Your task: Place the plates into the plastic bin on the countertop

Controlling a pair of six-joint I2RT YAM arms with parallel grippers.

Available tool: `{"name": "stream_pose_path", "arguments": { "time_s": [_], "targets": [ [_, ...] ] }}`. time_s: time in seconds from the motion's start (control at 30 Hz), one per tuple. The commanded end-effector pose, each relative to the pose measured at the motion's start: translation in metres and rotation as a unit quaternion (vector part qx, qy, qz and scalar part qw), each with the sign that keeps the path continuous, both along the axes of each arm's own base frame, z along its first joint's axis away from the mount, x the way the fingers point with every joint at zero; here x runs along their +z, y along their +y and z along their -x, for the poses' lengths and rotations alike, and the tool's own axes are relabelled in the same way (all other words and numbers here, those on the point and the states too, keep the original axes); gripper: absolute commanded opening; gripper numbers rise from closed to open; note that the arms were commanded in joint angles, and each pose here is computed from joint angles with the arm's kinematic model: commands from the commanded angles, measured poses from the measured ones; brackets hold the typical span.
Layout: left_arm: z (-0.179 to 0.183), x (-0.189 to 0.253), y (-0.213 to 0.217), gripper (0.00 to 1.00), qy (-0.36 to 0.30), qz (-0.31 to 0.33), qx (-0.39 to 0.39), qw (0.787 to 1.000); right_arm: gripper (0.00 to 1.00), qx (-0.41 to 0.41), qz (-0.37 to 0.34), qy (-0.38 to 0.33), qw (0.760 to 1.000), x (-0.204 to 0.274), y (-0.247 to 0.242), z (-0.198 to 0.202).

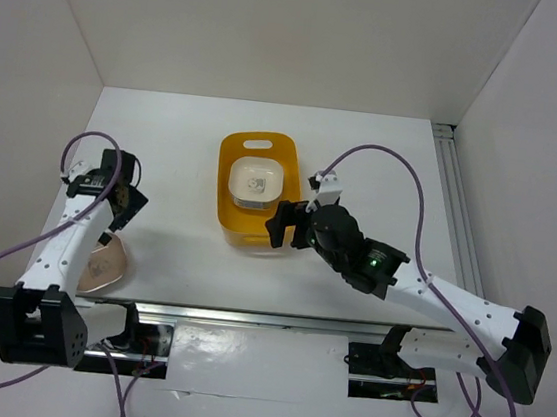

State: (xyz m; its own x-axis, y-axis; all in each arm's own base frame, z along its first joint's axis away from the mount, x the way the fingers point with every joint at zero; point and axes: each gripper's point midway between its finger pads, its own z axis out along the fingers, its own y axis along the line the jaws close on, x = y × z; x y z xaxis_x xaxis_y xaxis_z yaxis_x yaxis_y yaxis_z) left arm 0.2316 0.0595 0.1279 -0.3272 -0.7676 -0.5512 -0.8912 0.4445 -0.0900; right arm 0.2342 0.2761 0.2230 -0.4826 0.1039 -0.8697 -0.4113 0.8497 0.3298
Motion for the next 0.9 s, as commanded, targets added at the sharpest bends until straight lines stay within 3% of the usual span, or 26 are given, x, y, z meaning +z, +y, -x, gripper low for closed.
{"name": "stream_pose_path", "arguments": {
  "time_s": [0.0,0.37,0.57,0.7,0.8,0.87],
  "targets": [
    [-0.012,-0.011,0.004,1.0,-0.013,0.038,-0.005,0.999,1.0,0.027,-0.042,-0.02,0.999,0.015,0.022,-0.001],
    [0.003,-0.084,0.017,1.0,0.045,0.097,0.063,0.992,1.0,0.044,-0.03,-0.027,0.998,0.006,0.029,-0.003],
    [0.015,-0.1,0.023,0.98,0.053,0.101,0.113,0.987,1.0,0.05,-0.014,-0.019,0.998,-0.008,0.035,-0.005],
    [0.009,-0.101,0.026,0.91,0.034,0.109,0.122,0.986,1.0,0.054,-0.015,-0.017,0.998,-0.009,0.04,-0.006],
    [0.001,-0.106,0.023,0.74,0.031,0.12,0.105,0.987,1.0,0.054,-0.018,-0.02,0.998,-0.005,0.041,-0.007],
    [0.0,-0.109,0.019,0.74,0.036,0.128,0.091,0.987,1.0,0.054,-0.015,-0.017,0.998,-0.008,0.041,-0.007]
  ]
}}
